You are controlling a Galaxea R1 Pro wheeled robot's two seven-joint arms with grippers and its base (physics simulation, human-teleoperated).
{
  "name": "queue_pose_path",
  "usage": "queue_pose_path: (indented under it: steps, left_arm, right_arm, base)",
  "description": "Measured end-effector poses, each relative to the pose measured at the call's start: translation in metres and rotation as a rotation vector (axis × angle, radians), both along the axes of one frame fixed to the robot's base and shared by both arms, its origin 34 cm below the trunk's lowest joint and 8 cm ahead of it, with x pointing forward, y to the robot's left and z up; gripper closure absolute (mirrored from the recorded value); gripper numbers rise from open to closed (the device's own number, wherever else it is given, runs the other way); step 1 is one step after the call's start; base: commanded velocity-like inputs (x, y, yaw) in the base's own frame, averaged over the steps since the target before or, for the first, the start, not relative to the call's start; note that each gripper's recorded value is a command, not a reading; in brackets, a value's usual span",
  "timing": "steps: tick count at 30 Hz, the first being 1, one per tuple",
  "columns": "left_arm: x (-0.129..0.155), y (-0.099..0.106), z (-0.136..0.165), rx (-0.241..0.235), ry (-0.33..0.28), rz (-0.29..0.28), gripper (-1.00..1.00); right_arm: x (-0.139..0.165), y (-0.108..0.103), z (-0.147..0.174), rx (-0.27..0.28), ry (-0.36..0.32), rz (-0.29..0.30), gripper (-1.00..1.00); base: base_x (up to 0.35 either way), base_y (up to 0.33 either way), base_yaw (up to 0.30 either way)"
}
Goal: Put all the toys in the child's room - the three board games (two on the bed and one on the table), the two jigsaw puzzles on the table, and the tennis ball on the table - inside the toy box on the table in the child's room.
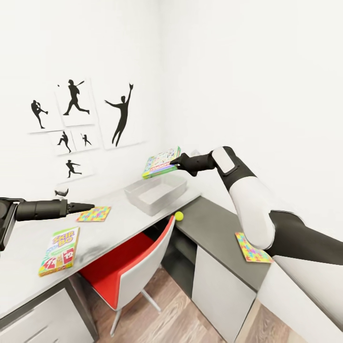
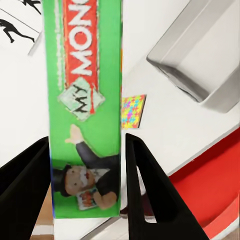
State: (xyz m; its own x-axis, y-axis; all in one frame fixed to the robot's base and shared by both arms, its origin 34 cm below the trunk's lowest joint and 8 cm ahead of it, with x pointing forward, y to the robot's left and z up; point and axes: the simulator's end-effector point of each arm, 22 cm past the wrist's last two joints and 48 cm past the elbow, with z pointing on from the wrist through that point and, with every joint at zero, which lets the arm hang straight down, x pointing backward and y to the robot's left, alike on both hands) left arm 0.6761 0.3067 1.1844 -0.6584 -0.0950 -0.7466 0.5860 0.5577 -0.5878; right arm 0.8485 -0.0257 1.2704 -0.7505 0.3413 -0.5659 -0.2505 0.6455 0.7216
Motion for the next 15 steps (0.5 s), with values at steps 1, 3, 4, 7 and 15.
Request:
queue_pose_path:
  steps: [1,3,4,7,15]
  left_arm:
    - [0.0000,-0.0001,0.0000,0.000,0.000,0.000,-1.00]
    - [0.0000,-0.0006,-0.0001,-0.001,0.000,-0.001,-1.00]
    - [0.0000,-0.0007,-0.0001,-0.002,0.000,-0.001,-1.00]
    - [0.0003,-0.0008,0.0002,-0.001,0.000,-0.001,-1.00]
    - [0.0005,-0.0010,0.0004,-0.002,-0.001,-0.001,-1.00]
  right_arm:
    - [0.0000,0.0000,0.0000,0.000,0.000,0.000,1.00]
    - [0.0000,-0.0003,-0.0007,-0.001,0.001,0.000,1.00]
    - [0.0000,-0.0003,-0.0010,-0.001,0.001,-0.001,1.00]
    - [0.0000,-0.0003,-0.0016,0.000,0.002,0.000,1.00]
    - [-0.0001,-0.0001,-0.0029,0.003,0.005,0.000,1.00]
  base:
    - [0.224,-0.233,0.072]
    - [0.217,-0.239,0.038]
    - [0.209,-0.247,0.019]
    - [0.181,-0.266,0.007]
    - [0.080,-0.149,0.022]
